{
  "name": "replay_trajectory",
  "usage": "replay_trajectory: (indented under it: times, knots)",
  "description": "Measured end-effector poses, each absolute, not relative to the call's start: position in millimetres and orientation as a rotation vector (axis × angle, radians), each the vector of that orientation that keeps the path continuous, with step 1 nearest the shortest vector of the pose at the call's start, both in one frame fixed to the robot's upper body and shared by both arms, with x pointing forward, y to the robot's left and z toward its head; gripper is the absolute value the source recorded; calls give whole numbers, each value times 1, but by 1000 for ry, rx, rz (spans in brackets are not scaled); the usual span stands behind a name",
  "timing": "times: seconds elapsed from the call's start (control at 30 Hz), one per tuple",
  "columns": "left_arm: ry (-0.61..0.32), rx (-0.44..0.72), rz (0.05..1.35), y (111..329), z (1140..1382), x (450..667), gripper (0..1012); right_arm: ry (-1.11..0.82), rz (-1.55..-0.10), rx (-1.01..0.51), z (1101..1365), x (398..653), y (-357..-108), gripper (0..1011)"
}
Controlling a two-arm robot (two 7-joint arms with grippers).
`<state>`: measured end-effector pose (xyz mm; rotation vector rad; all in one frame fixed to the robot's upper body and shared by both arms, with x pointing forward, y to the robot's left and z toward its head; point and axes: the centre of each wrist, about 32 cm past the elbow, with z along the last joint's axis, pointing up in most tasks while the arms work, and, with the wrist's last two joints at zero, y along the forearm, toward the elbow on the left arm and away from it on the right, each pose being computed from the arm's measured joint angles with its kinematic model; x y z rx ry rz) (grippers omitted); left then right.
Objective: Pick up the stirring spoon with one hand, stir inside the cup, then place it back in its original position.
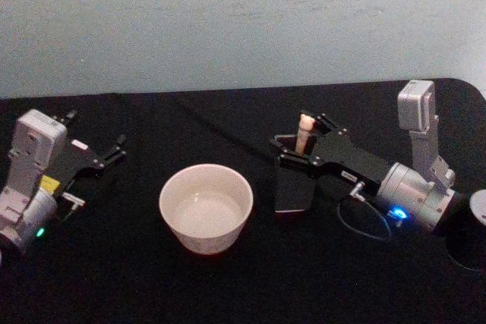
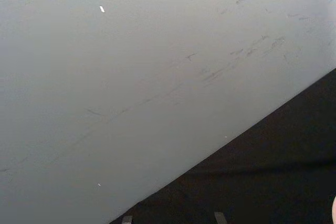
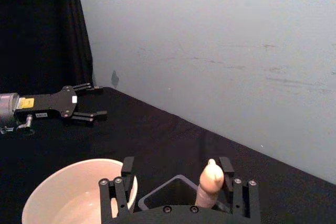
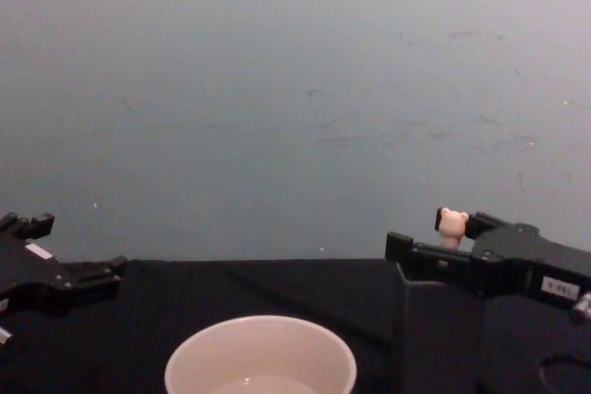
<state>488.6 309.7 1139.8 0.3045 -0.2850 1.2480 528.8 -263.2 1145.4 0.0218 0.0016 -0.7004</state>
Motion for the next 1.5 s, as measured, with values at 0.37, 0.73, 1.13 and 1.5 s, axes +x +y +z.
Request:
replay_trajectory:
  times: [0.37,0.73,1.13,1.5]
  knots:
    - [-285,305,1248,310,1140,489,1001,-37,-710,44,1153,531,-263,1002]
    - [-285,304,1248,310,1140,489,1001,-231,-823,131,1192,536,-273,1002]
    - [-285,304,1248,310,1140,489,1001,-252,-1145,-15,1166,532,-284,1002]
    - [-285,304,1248,310,1140,489,1001,-116,-1172,-159,1125,531,-279,1002]
